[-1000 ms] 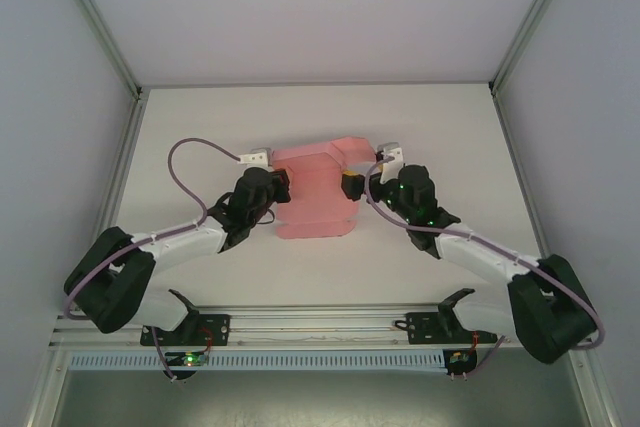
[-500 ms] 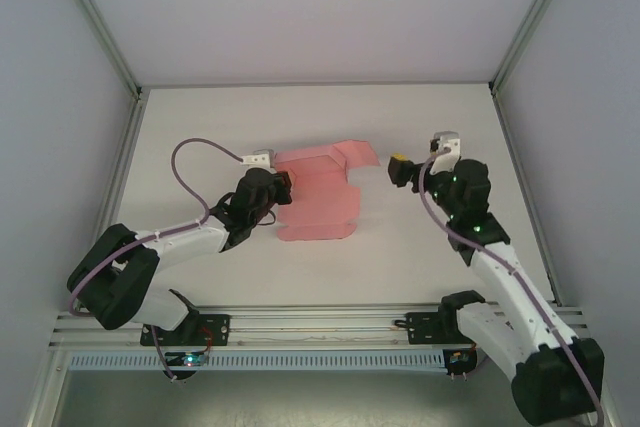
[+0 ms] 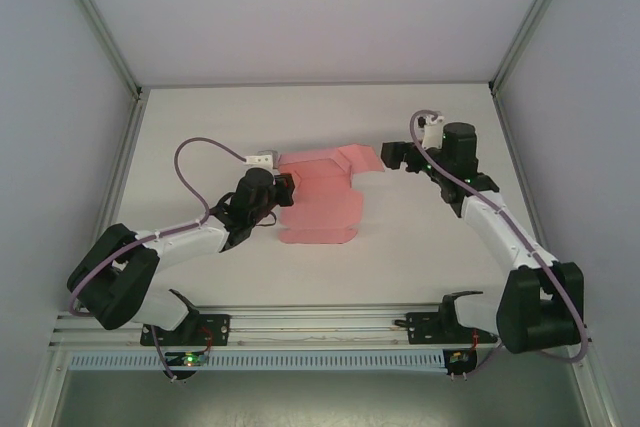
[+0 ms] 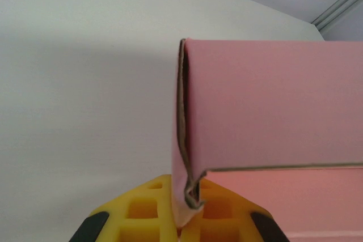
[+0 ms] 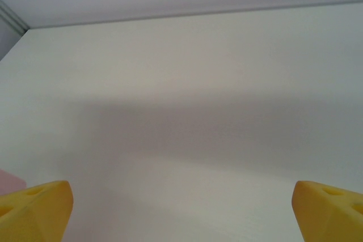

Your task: Assemble paper box

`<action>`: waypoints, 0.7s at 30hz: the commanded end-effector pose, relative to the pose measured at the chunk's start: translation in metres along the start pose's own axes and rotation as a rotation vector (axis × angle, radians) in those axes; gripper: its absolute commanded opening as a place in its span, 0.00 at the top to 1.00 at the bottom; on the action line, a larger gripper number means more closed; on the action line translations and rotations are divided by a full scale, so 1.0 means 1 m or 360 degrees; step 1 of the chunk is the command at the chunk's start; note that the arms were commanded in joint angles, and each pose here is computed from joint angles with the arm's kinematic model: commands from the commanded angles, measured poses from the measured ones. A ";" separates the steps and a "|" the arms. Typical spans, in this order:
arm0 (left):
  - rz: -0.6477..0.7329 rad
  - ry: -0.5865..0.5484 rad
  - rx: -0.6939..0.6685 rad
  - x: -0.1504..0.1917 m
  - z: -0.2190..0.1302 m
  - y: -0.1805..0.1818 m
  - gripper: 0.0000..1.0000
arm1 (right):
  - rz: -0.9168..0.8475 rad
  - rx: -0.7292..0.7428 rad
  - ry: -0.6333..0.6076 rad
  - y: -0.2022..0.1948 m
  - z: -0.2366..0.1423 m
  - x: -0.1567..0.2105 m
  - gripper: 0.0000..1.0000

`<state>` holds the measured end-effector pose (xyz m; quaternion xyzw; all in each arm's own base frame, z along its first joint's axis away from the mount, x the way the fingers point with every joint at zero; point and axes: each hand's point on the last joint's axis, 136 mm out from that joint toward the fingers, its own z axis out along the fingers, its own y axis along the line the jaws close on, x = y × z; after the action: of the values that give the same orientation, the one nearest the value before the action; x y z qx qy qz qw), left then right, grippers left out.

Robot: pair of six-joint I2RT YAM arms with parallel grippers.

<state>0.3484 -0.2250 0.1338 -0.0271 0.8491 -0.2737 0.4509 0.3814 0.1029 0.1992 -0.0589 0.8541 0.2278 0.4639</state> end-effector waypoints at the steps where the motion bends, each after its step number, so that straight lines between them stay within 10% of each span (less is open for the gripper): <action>1: 0.0036 -0.0043 0.0055 -0.009 -0.001 -0.012 1.00 | -0.0034 -0.0183 -0.0016 0.018 0.002 -0.012 0.01; 21: 0.0018 -0.0029 0.0014 -0.010 0.007 -0.011 1.00 | -0.0156 -0.0518 0.0107 0.069 0.000 0.038 0.05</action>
<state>0.3510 -0.2275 0.1299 -0.0223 0.8525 -0.2698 0.4472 0.3509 0.1567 0.1807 -0.1435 0.8370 0.3235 0.4174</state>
